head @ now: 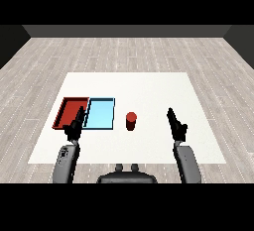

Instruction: Pick the red can and put it in the red box

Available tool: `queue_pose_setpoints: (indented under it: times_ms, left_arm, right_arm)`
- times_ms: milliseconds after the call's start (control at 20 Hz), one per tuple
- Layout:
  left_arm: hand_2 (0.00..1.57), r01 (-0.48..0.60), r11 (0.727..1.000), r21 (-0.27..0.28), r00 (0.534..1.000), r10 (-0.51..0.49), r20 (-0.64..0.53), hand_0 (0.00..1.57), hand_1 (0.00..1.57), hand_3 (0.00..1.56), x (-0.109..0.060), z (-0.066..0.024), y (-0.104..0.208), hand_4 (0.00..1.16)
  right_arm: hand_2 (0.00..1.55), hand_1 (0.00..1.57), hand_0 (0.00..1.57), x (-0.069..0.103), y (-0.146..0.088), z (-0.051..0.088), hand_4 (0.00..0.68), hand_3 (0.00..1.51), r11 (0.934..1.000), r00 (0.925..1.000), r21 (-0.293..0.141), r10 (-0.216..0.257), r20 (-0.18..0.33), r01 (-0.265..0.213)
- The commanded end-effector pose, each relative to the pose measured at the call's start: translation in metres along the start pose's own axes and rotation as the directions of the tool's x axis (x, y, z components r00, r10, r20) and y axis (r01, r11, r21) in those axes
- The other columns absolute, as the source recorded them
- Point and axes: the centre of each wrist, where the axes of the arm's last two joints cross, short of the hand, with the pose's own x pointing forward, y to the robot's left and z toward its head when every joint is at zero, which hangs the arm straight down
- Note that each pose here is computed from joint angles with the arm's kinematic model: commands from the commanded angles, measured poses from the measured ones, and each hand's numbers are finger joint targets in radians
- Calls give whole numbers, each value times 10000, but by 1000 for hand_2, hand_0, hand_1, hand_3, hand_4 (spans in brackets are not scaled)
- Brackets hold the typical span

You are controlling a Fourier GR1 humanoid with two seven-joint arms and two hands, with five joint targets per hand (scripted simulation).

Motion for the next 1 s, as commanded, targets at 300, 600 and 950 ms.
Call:
queue_pose_setpoints:
  times_ms: [300, 600, 950]
  left_arm:
    - [0, -788, 9966, -231, 9349, 820, 3453, 0, 0, 0, 407, -149, -118, 0]
    - [0, -801, 9962, -333, 9043, 867, 4180, 0, 0, 0, 52, -119, -173, 0]
    - [0, -966, 9941, -499, 9070, 1086, 4068, 0, 0, 0, -2, -80, -111, 0]
  right_arm:
    - [0, 0, 0, 282, 186, -103, 0, 0, 9943, 9495, 438, -1059, 2955, 973]
    - [0, 0, 0, 55, 144, 33, 0, 0, 9948, 9340, 486, -1004, 3428, 891]
    - [0, 0, 0, 107, 258, 27, 0, 0, 9928, 9333, 488, -1199, 3384, 1098]
